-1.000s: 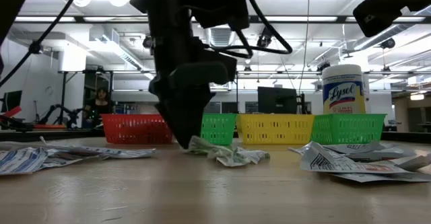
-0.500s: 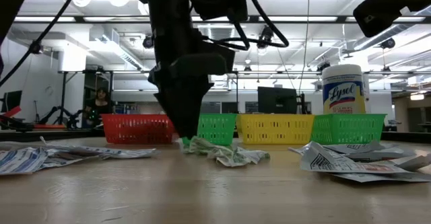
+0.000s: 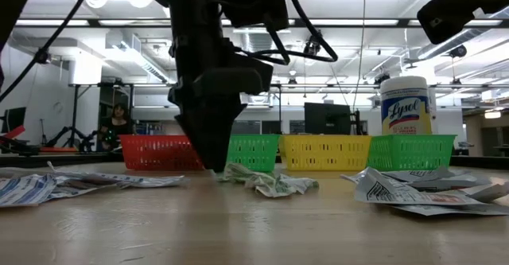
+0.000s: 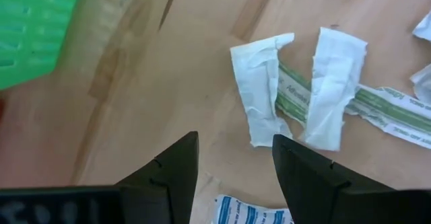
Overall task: Pick & Place First Aid Supplies
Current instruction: Put the green bandage into the right green basket
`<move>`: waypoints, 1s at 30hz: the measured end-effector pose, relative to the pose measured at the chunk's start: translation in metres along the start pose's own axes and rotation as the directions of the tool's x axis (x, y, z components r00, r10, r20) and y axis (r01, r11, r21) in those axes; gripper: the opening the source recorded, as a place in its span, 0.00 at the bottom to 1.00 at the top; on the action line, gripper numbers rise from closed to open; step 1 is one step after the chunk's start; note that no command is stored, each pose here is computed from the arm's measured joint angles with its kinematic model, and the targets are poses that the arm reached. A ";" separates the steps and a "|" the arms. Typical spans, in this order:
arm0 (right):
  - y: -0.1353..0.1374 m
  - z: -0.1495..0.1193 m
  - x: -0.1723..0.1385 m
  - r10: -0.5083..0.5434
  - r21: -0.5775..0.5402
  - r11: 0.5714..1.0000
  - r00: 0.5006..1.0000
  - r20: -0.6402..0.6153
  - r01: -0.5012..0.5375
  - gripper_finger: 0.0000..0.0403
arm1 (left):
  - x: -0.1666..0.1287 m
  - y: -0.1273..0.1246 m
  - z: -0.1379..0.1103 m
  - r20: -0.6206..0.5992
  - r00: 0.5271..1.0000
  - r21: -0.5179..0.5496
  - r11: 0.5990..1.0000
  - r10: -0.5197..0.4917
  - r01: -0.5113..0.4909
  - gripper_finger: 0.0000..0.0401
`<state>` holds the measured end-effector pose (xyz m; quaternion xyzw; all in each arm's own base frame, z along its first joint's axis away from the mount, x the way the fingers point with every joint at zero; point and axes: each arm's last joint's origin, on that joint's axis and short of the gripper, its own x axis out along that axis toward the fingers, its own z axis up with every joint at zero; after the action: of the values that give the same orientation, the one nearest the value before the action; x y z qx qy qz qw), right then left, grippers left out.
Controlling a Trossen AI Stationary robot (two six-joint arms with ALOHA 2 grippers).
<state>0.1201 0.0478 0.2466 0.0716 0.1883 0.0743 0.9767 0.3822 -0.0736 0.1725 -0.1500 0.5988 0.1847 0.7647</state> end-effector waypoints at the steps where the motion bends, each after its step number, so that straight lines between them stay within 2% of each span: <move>1: 0.000 0.000 0.000 0.000 0.000 1.000 1.000 0.000 0.000 0.24 | 0.000 0.000 0.000 -0.002 1.000 0.000 1.000 -0.002 0.002 0.47; 10: 0.000 0.000 0.000 0.000 0.000 1.000 1.000 0.000 0.000 0.27 | -0.007 0.000 0.000 -0.001 1.000 0.007 1.000 -0.030 0.030 0.47; 17: 0.000 0.000 0.000 0.000 0.000 1.000 1.000 0.000 0.000 0.25 | -0.008 0.000 0.000 -0.003 0.999 0.011 0.999 -0.038 0.038 0.47; 30: 0.000 0.000 0.000 0.000 0.000 1.000 1.000 0.000 0.000 0.25 | -0.009 0.000 0.000 -0.017 0.998 0.139 0.988 -0.060 0.062 0.47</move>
<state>0.1201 0.0478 0.2466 0.0716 0.1882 0.0744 0.9767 0.3803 -0.0747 0.1808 -0.1156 0.6103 0.1180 0.7747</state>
